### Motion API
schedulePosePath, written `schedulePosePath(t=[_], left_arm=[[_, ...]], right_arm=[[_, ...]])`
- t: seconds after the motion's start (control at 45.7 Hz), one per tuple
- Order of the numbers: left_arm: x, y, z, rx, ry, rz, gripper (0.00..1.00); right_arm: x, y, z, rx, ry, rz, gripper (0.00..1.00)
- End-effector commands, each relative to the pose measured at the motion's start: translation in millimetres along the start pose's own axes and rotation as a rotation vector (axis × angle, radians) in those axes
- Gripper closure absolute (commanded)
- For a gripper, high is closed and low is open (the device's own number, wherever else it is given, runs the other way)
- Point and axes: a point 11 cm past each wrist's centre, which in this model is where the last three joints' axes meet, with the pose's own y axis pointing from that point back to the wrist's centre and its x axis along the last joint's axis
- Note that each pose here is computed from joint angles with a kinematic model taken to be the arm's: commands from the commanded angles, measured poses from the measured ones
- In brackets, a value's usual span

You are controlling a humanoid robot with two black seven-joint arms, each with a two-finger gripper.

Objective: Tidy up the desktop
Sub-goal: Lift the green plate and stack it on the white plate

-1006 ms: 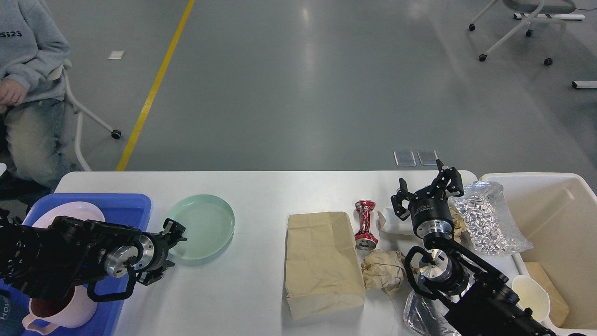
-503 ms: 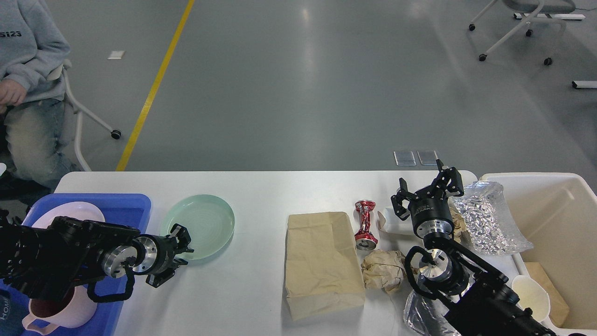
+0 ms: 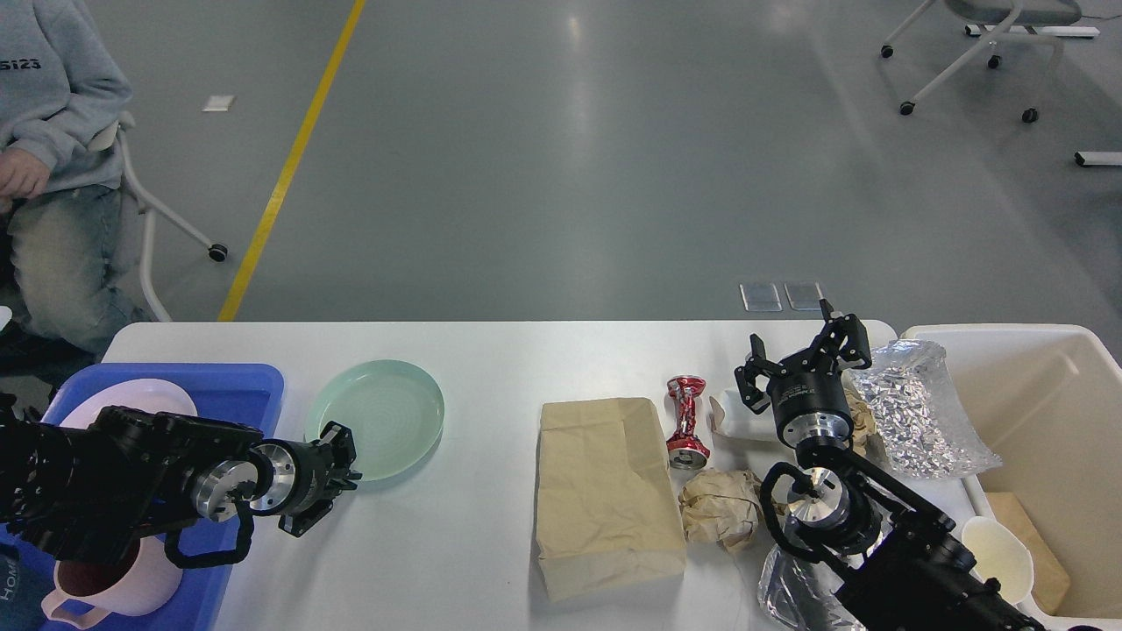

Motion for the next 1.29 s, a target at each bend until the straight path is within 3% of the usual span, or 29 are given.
schedulePosePath(t=[0.0, 0.241, 0.831, 1.006, 1.269], left_arm=[[-1.1, -0.7, -1.3, 0.003, 0.001, -0.003, 0.92], [-2.1, -1.8, -4.6, 0.008, 0.005, -0.008, 1.0], [2.3, 21.2, 13.3, 0.008, 0.004, -0.074, 1.0], [13.3, 69.9, 36.6, 0.002, -0.083, -0.09, 1.0], [25.2, 172.5, 78.9, -0.022, -0.198, -0.099, 1.0]], right_arm=[[0.3, 0.1, -0.1, 0.0, 0.0, 0.001, 0.0], [-0.8, -0.2, 0.1, 0.0, -0.001, -0.001, 0.0], [-0.8, -0.2, 0.1, 0.0, -0.001, -0.001, 0.0], [0.3, 0.1, -0.1, 0.0, 0.0, 0.001, 0.0], [-0.1, 0.2, 0.5, -0.001, -0.001, 0.0, 0.0]])
